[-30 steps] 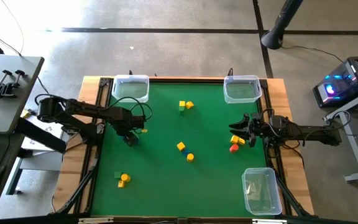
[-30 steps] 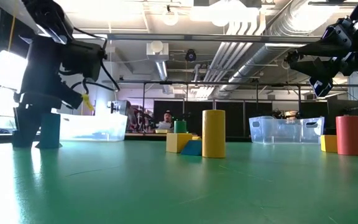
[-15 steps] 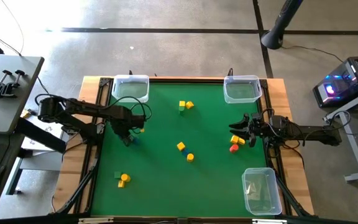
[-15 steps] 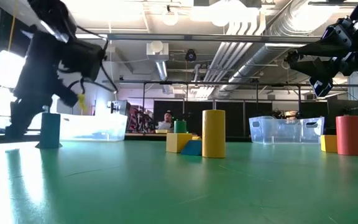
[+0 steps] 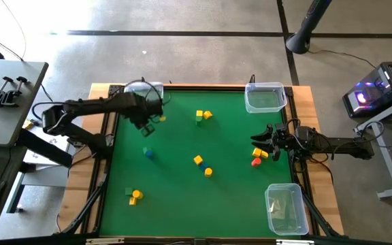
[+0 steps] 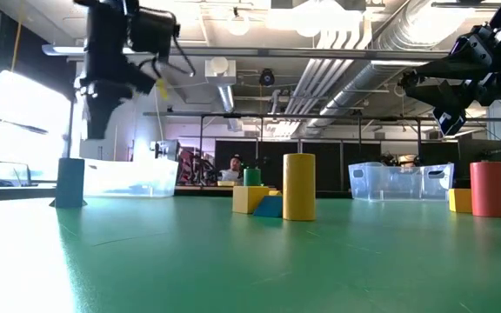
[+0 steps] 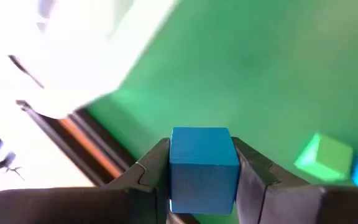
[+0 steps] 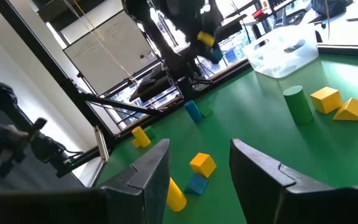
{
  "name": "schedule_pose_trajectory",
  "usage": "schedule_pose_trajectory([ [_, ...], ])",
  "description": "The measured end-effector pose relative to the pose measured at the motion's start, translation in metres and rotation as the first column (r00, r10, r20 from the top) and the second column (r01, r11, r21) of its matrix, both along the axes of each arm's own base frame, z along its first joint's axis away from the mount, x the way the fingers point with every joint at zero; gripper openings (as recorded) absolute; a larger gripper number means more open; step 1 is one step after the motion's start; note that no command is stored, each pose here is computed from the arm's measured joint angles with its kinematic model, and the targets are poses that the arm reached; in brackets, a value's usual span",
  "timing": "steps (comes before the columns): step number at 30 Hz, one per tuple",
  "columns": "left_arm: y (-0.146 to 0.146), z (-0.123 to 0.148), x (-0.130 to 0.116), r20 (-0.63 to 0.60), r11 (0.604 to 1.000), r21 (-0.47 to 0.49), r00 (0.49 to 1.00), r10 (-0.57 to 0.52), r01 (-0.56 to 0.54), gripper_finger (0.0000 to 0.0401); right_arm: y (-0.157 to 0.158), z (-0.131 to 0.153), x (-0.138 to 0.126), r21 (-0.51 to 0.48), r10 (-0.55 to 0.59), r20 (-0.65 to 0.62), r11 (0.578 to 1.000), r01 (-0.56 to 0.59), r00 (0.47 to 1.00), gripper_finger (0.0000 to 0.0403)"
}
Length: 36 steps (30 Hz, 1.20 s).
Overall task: Sort blocks by size
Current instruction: Put the blue cube block into the top left transparent bin
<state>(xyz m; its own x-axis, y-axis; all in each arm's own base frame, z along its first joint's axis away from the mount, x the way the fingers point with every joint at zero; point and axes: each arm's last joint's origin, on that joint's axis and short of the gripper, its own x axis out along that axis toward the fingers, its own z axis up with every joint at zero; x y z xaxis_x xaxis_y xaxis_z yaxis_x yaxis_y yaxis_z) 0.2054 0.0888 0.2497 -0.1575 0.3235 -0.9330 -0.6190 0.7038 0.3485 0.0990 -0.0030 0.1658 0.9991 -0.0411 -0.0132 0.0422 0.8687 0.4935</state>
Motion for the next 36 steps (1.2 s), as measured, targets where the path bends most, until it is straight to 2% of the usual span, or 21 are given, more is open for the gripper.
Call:
schedule_pose_trajectory([
  [3,0.017,0.016,0.002,0.048,0.998,0.059,0.999,0.018,-0.021,0.0103,0.000,0.000,0.000,0.000,0.000,0.000,1.000,0.000,1.000,0.0156],
  [7,0.043,0.024,-0.002,0.121,0.992,0.102,0.990,0.065,-0.078,0.0104,0.000,0.000,0.000,0.000,0.000,0.000,1.000,0.000,1.000,0.0156],
  [14,0.095,0.017,-0.011,0.259,0.972,0.105,0.949,0.178,-0.211,0.0104,0.000,0.000,0.000,0.000,0.000,0.000,1.000,0.000,1.000,0.0156],
  [17,0.115,0.007,-0.014,0.279,0.965,0.082,0.935,0.219,-0.250,0.0103,0.000,0.000,0.000,0.000,0.000,0.000,1.000,0.000,1.000,0.0156],
  [20,0.132,-0.007,-0.016,0.262,0.960,0.048,0.931,0.256,-0.277,0.0103,0.000,0.000,0.000,0.000,0.000,0.000,1.000,0.000,1.000,0.0156],
  [27,0.161,-0.057,-0.020,0.116,0.943,-0.048,0.936,0.333,-0.330,0.0103,0.000,0.000,0.000,0.000,0.000,0.000,1.000,0.000,1.000,0.0156],
  [31,0.173,-0.081,-0.020,0.072,0.935,-0.075,0.934,0.351,-0.346,0.0103,0.000,0.000,0.000,0.000,0.000,0.000,1.000,0.000,1.000,0.0156],
  [36,0.178,-0.096,-0.019,0.050,0.938,-0.100,0.940,0.338,-0.332,0.0107,0.000,0.000,0.000,0.000,0.000,0.000,1.000,0.000,1.000,0.0156],
])
